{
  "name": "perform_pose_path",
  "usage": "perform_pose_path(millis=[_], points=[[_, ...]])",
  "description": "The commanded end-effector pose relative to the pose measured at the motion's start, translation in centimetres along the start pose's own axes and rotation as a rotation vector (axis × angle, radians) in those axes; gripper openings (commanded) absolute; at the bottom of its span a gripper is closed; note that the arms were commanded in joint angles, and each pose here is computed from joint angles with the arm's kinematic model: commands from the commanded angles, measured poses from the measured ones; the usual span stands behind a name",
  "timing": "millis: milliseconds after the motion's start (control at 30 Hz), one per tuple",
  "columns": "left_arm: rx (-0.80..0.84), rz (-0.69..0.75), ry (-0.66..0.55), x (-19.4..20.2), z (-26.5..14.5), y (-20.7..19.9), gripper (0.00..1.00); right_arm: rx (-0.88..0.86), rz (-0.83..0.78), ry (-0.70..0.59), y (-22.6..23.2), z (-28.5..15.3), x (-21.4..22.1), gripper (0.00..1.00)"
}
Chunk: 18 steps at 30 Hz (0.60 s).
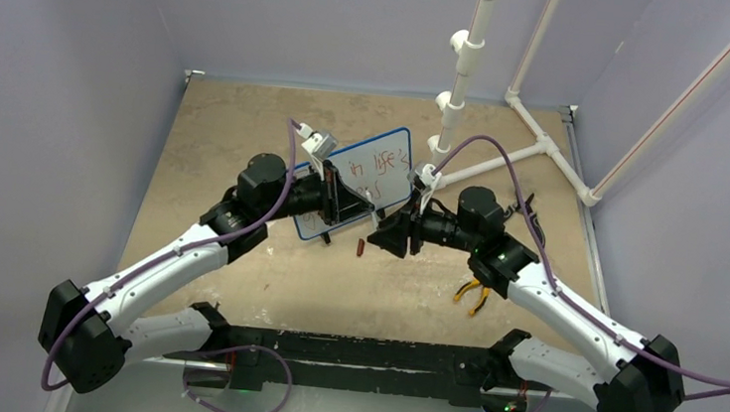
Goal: Write a sentence on the whiteboard
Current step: Adjust the whiteboard marker.
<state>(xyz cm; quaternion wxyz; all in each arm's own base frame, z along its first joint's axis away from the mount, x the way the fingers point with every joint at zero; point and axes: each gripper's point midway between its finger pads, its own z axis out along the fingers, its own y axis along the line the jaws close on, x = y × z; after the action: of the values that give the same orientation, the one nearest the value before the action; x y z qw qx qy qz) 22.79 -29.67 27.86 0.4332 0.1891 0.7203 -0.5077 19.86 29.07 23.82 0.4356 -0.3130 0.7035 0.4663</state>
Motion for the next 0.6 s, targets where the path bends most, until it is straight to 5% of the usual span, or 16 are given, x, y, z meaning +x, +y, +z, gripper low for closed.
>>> perform_pose_path(millis=[0,133,267,300,400,567], points=[[0.069,0.063,-0.043,-2.0,-0.8,-2.2,0.0,-0.108,-0.042,-0.065,2.0,0.2,-2.4,0.44],[0.079,0.051,-0.051,-1.9,-0.9,-2.3,0.0,-0.104,-0.037,-0.101,2.0,0.1,-2.8,0.31],[0.08,0.034,-0.047,-1.6,-0.7,-2.1,0.0,-0.075,-0.037,-0.121,1.7,-0.1,-3.1,0.0],[0.072,0.033,-0.04,-1.4,-0.6,-1.9,0.05,-0.036,-0.03,-0.131,1.1,-0.1,-3.3,0.0],[-0.009,0.043,-0.011,-0.4,-0.3,0.2,0.51,0.139,0.021,-0.178,-1.8,-0.7,-3.5,0.0],[-0.262,0.034,0.04,2.2,-0.4,5.9,0.64,0.383,0.071,-0.29,-5.6,-3.0,-3.6,0.0]])
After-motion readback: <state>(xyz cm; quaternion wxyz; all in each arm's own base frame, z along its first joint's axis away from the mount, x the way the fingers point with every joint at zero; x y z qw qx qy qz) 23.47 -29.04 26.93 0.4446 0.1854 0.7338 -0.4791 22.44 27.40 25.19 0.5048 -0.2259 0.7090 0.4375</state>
